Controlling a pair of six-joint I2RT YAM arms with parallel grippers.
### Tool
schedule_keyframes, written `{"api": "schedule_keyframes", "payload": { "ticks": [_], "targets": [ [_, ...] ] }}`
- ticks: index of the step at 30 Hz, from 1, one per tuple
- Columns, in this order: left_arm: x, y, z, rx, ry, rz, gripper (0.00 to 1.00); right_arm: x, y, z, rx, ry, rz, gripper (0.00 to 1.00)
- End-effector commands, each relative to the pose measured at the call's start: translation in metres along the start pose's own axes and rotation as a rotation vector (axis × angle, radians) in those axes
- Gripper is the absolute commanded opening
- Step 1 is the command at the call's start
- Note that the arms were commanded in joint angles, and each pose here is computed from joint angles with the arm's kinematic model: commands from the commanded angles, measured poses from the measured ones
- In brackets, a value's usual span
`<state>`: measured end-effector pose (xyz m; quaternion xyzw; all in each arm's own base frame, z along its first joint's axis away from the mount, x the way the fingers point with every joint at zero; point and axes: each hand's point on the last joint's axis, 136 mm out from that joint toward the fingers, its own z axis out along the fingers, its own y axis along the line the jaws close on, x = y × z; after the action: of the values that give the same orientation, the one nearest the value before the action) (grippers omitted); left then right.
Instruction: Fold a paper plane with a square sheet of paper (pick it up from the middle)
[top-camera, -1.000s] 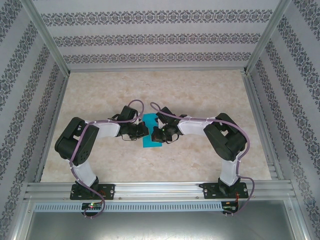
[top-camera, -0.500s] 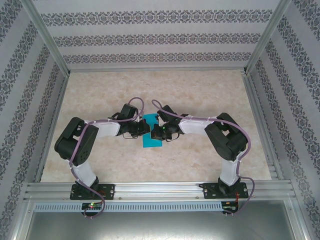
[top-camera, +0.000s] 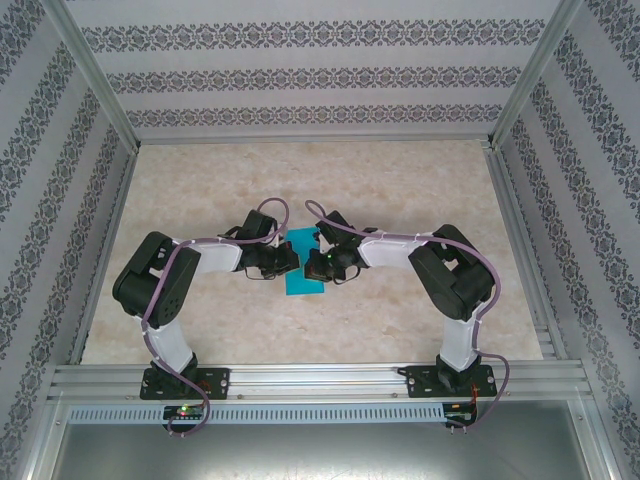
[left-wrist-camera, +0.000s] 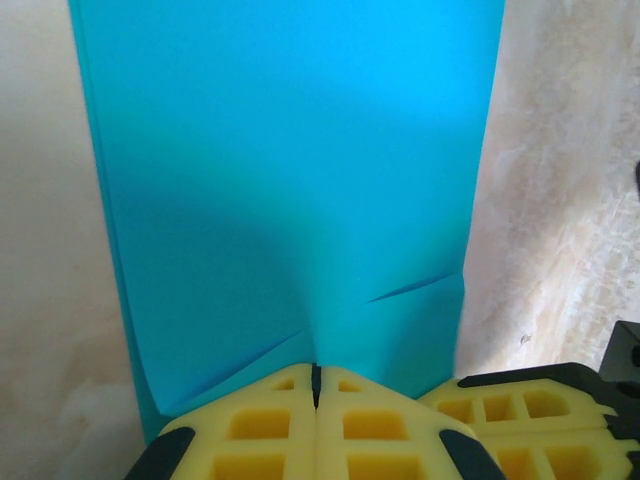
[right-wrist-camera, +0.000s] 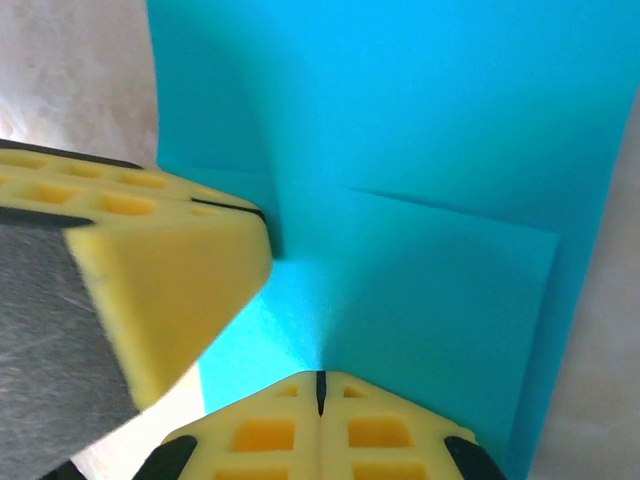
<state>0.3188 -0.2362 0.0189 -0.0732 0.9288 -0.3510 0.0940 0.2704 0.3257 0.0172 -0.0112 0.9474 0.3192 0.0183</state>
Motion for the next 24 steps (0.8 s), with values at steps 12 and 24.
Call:
{"api": "schedule_keyframes", "payload": {
  "ticks": [12,24],
  "targets": [
    [0.024,0.056,0.006,-0.204,0.058,-0.073,0.00,0.060,-0.070,-0.015,0.120,0.103,0.067,0.00],
    [-0.012,-0.009,-0.010,-0.005,-0.029,0.004,0.07,0.028,-0.033,-0.061,0.004,-0.104,0.000,0.05]
  ]
}}
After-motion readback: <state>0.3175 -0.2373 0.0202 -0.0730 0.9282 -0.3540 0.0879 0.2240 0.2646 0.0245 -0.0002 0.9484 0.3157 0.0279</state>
